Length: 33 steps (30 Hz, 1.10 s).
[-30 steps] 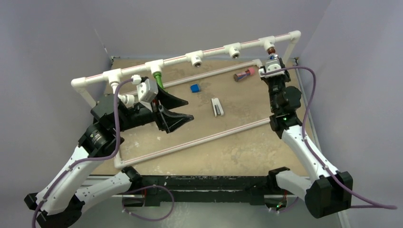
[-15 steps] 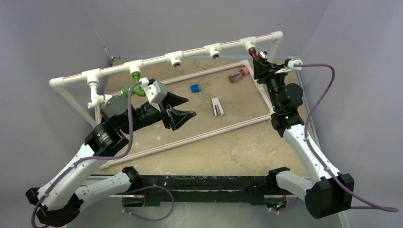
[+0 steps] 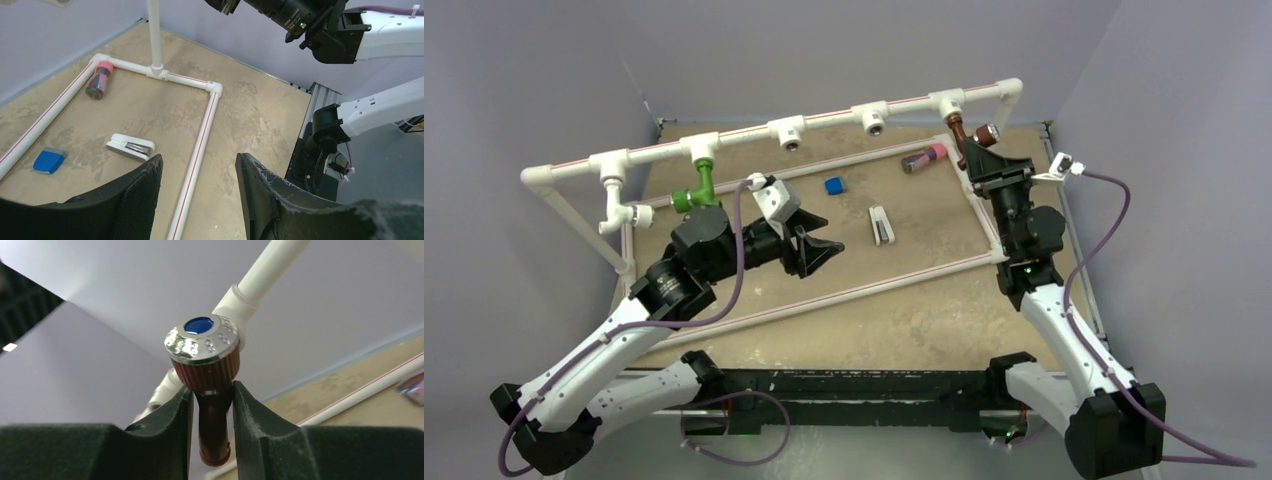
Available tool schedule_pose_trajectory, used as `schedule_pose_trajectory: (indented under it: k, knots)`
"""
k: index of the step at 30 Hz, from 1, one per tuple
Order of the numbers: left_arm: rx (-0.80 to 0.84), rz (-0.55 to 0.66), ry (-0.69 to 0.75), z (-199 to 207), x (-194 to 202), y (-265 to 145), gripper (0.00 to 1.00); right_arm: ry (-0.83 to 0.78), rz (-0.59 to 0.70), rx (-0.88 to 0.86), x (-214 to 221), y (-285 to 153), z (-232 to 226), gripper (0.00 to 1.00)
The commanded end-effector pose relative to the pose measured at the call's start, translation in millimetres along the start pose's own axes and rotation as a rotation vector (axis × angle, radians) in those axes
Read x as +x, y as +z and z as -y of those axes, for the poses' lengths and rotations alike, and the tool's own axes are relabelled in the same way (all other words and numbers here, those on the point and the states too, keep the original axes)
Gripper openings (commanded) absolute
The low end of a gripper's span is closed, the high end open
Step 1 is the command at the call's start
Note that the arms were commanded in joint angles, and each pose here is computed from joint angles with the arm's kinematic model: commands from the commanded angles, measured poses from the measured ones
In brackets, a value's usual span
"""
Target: Install the water faucets
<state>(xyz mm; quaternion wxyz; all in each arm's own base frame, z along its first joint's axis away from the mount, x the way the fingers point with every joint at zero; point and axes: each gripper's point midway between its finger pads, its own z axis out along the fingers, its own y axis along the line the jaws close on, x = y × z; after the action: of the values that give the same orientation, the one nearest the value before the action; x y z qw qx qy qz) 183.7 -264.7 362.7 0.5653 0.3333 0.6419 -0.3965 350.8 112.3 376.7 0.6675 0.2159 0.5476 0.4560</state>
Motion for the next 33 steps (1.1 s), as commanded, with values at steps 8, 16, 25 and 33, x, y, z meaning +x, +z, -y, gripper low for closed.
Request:
schedule_pose_trajectory:
  k: [8,16,25,33]
  knots:
    - [-0.027,0.073,0.022,-7.2,-2.1,-0.4,0.54,0.392,-0.215,-0.037,47.4,-27.0,-6.9,0.57]
    - [-0.042,0.048,0.022,-12.5,9.9,3.9,0.53,0.075,-0.215,-0.006,27.0,-38.1,2.4,0.89]
    - [-0.058,0.023,0.022,-18.0,17.3,9.0,0.53,-0.42,-0.231,0.105,-10.2,-50.7,-0.2,0.96]
    - [-0.055,0.018,0.014,-17.4,18.5,9.6,0.53,-0.735,-0.223,0.15,-50.1,-62.8,-21.8,0.94]
